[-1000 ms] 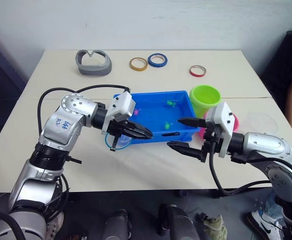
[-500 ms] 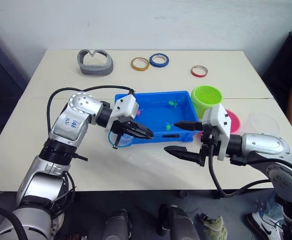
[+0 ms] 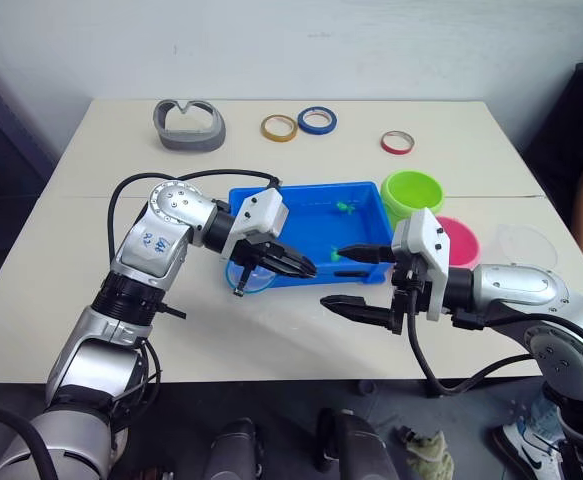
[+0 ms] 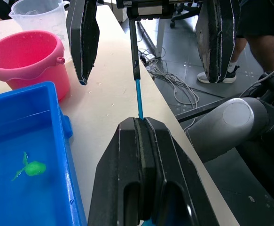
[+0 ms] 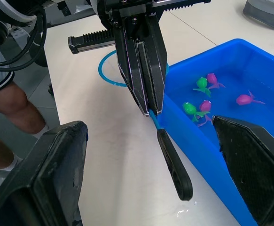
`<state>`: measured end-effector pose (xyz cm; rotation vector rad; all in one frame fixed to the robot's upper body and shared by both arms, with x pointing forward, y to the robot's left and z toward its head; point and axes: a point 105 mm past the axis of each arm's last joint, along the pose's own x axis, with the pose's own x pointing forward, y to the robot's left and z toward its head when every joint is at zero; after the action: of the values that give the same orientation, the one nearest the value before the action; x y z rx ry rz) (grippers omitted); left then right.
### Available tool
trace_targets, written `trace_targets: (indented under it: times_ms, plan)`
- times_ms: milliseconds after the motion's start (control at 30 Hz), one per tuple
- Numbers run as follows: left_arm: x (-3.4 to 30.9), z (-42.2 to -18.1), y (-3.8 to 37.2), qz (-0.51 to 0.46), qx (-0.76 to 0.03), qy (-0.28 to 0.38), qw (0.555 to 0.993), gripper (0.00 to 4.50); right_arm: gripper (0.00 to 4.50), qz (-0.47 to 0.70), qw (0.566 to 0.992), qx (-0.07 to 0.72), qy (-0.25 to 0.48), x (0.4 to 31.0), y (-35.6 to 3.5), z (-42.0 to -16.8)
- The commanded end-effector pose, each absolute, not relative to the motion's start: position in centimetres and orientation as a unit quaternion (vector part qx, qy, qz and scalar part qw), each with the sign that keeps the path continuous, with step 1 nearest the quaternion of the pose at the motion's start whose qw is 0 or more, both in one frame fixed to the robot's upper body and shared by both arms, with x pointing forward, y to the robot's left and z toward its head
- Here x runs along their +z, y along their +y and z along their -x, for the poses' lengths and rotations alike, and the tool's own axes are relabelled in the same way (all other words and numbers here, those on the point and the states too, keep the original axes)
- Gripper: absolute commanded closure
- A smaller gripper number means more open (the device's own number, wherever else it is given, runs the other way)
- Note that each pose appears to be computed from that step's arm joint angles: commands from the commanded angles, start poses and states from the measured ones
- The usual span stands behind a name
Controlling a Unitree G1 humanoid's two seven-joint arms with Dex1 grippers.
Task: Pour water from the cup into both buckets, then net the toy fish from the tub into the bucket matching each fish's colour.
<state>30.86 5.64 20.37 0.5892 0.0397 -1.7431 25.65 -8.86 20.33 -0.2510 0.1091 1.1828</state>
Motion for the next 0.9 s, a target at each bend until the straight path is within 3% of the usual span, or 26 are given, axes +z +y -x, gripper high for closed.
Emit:
trace_targets:
  times_ms: [33,267,900]
  plan:
    - [21.29,-30.77,5.45,-0.273,-0.752,0.002,0.600,4.50,1.36,0.125,0.819,0.558,0.040,20.90,-8.71,-25.46]
    - [21.51,-31.11,5.87,-0.276,-0.747,0.005,0.605,4.50,4.48,0.128,0.820,0.556,0.045,20.76,-8.91,-25.53]
    - [21.78,-31.40,5.91,-0.256,-0.744,0.027,0.616,4.50,4.48,0.128,0.819,0.557,0.041,20.94,-8.78,-25.41]
